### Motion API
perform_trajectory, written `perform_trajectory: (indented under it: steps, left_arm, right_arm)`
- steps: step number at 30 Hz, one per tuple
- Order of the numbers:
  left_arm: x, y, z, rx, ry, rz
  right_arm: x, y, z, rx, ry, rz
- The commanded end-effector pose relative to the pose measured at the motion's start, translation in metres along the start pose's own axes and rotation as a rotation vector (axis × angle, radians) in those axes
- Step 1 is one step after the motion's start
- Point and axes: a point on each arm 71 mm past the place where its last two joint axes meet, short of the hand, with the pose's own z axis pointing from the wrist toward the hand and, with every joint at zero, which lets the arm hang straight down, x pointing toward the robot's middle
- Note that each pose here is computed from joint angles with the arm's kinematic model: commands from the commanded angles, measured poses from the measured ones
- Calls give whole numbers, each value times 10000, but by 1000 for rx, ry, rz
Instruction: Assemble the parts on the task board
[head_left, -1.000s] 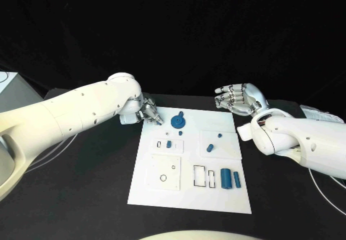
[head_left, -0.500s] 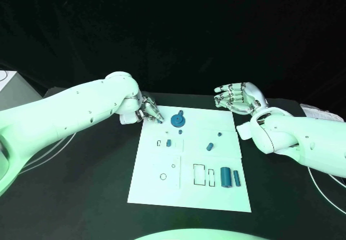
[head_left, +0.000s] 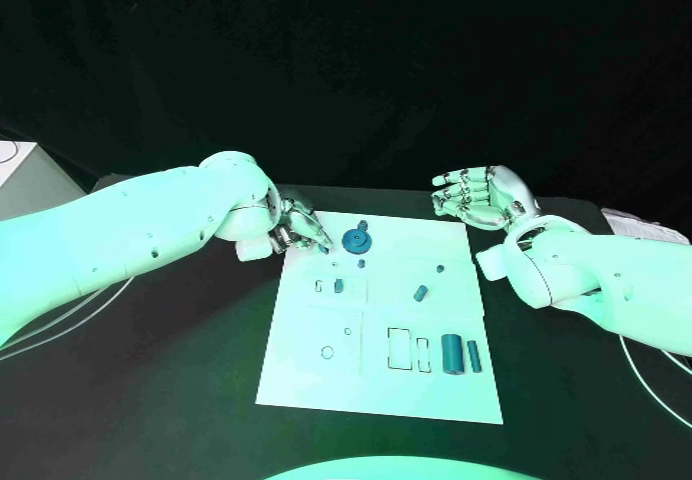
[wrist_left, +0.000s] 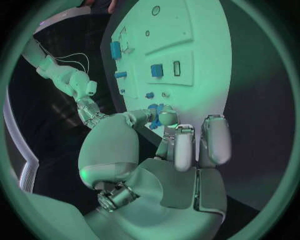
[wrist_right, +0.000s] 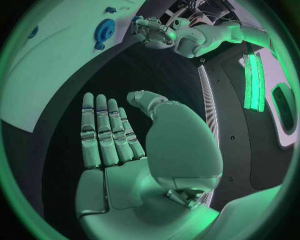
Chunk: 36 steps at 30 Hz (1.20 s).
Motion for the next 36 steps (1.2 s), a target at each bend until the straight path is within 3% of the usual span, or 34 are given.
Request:
perform_trajectory:
  steps: [1, 17, 25, 36]
  left_arm:
    - [37, -3, -52, 18, -60, -19]
    - [427, 142, -248, 52, -170, 59]
    - [623, 209, -237, 63, -201, 70]
    - [693, 193, -201, 63, -192, 107]
  right_arm:
    - [14, 2, -8, -14, 21, -7]
    - [15, -40, -40, -8, 24, -13]
    - [16, -48, -48, -7, 25, -14]
    - [17, -50, -51, -6, 26, -13]
